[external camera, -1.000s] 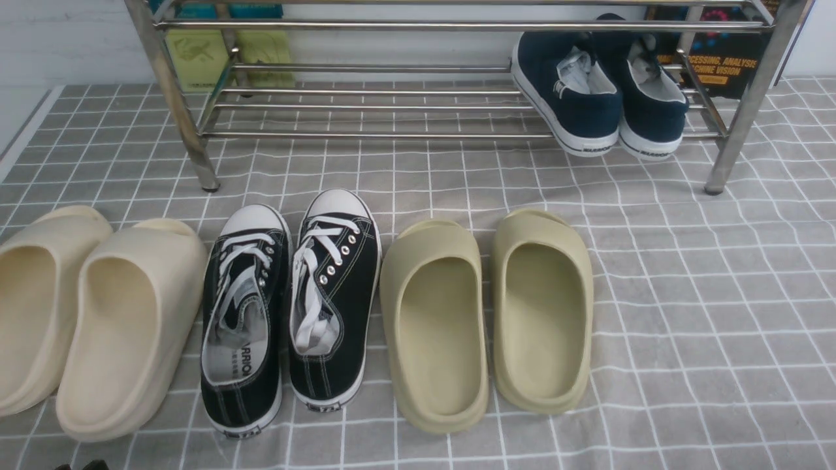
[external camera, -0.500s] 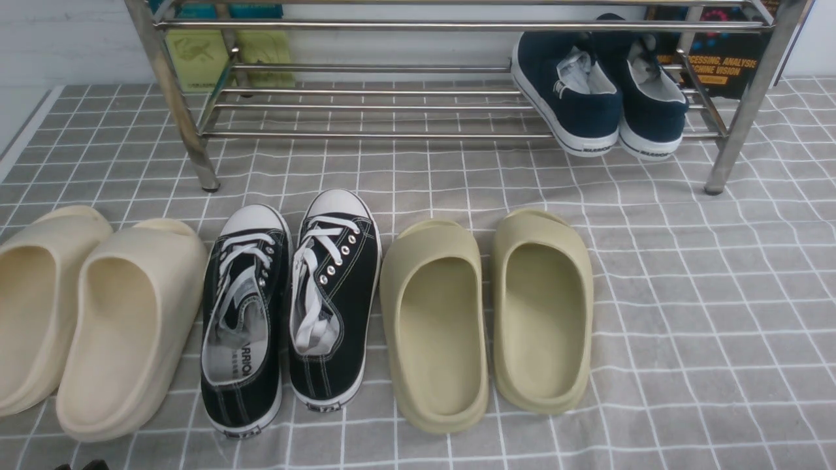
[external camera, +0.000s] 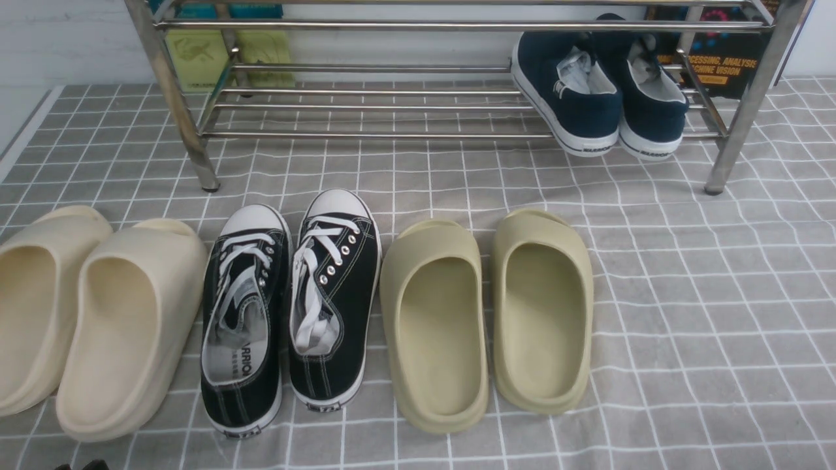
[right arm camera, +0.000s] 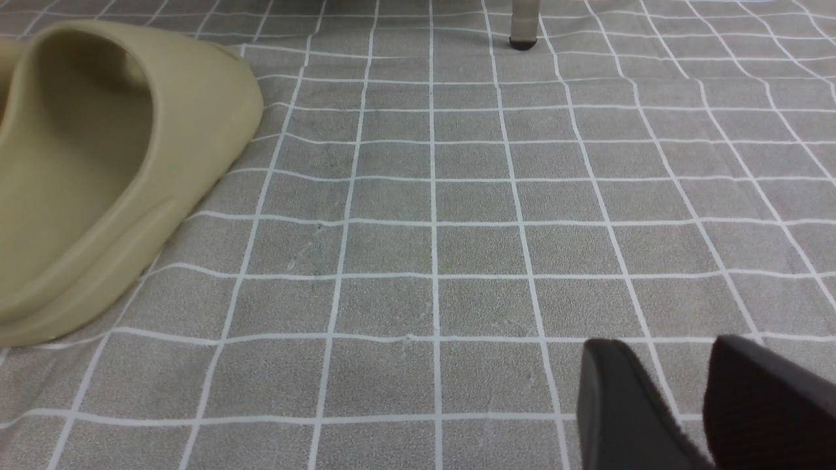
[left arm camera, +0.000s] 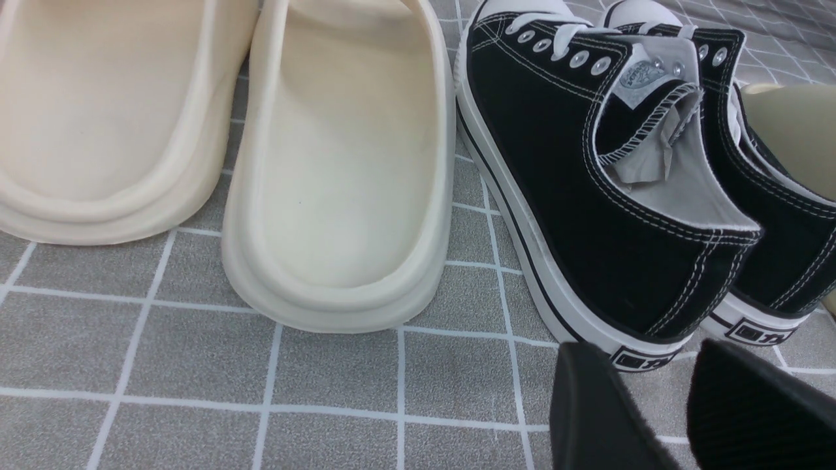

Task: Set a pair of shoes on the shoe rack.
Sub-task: Use the left arm to grab the shoe closest to it

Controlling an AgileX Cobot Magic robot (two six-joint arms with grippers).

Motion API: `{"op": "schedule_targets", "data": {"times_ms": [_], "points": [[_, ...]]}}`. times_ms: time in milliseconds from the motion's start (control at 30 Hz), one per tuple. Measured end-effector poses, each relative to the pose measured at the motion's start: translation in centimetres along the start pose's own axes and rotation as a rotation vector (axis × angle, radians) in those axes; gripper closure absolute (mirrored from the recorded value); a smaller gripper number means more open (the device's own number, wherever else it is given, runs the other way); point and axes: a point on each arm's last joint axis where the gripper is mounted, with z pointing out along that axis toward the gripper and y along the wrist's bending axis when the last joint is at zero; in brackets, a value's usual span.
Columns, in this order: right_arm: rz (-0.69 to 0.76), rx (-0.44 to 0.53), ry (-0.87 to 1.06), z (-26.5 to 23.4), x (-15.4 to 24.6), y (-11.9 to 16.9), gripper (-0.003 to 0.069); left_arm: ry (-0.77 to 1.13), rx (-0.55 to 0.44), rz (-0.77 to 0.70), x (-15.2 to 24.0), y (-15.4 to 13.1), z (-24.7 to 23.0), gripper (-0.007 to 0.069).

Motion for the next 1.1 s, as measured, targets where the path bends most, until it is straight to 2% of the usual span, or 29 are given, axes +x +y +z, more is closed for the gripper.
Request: {"op": "schedule_targets", "data": {"times_ms": [400,500,667,867,933,1100], "points": [[0.000,0.000,0.000,0.0,0.0,0.0,0.0419,-0.001,0.000,0.000,0.0,0.0,0.0,0.0386],[0.000,0.000,0.000,0.0,0.0,0.0,0.0419,-0.050,0.008,0.000,-0.5,-0.1,0.0,0.0386],[0.000,0.000,0.000,0.0,0.0,0.0,0.0419,-0.282,0.045,0.000,-2.5,-0.4,-0.4,0.0386],[0.000,0.000,0.000,0.0,0.0,0.0,0.0419,-0.651,0.105,-0.002,-5.5,-0.9,-1.9,0.0386],[0.000,0.000,0.000,0.0,0.0,0.0,0.0419,-0.700,0.117,-0.013,-5.9,-0.9,-2.2,0.0386],[-0.002,0.000,0.000,0.0,0.0,0.0,0.0419,-0.905,0.224,-0.183,-7.2,-1.0,-3.7,0.0386]]}}
